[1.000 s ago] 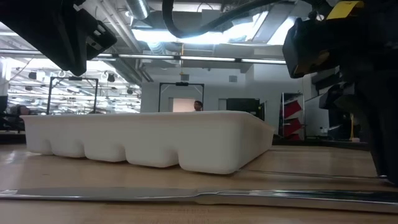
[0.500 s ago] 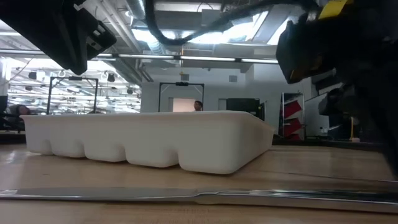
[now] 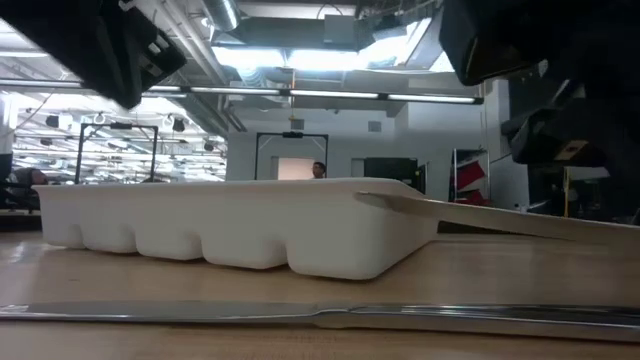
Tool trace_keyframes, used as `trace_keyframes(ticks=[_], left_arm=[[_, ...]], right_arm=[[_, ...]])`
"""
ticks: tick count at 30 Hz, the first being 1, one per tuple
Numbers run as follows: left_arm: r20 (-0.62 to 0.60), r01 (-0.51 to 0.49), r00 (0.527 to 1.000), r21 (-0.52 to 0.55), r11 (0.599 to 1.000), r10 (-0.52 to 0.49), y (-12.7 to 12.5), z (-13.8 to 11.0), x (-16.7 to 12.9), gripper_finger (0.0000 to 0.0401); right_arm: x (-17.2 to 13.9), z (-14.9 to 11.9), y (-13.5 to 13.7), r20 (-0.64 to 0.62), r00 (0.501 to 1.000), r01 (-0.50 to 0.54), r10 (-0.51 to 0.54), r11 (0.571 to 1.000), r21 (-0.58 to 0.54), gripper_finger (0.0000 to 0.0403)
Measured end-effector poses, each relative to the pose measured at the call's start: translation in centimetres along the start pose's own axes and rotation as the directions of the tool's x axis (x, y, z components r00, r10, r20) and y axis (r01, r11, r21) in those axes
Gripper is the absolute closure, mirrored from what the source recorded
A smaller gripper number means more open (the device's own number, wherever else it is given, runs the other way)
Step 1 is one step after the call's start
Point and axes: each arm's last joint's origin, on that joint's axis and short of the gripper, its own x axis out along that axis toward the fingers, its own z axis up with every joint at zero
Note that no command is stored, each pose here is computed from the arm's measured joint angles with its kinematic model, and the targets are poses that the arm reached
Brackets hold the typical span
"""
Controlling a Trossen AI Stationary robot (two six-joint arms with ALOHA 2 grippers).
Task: Sort silverware
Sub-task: Put the silver knife into the white cutlery tray
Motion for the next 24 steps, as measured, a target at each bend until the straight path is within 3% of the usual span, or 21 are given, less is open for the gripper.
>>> trace_keyframes(ticks=[6,13,24], left_arm=[[0.065,0.032,0.997,-0.063,0.997,-0.028,0.4,0.6,-2.5,0.0355],[0.084,0.038,0.996,-0.085,0.996,-0.031,1.2,0.3,-5.7,0.0355],[0.092,0.018,0.996,-0.083,0.996,-0.011,2.1,-0.3,-8.2,0.0355]], right_arm=[[-0.3,0.8,-0.4,-0.010,0.998,-0.065,0.066,0.995,0.073,0.0357],[-0.9,2.4,-0.7,0.023,0.982,-0.186,0.185,0.979,0.081,0.0356],[-2.6,5.8,-0.7,0.116,0.878,-0.466,0.465,0.884,-0.019,0.0356]])
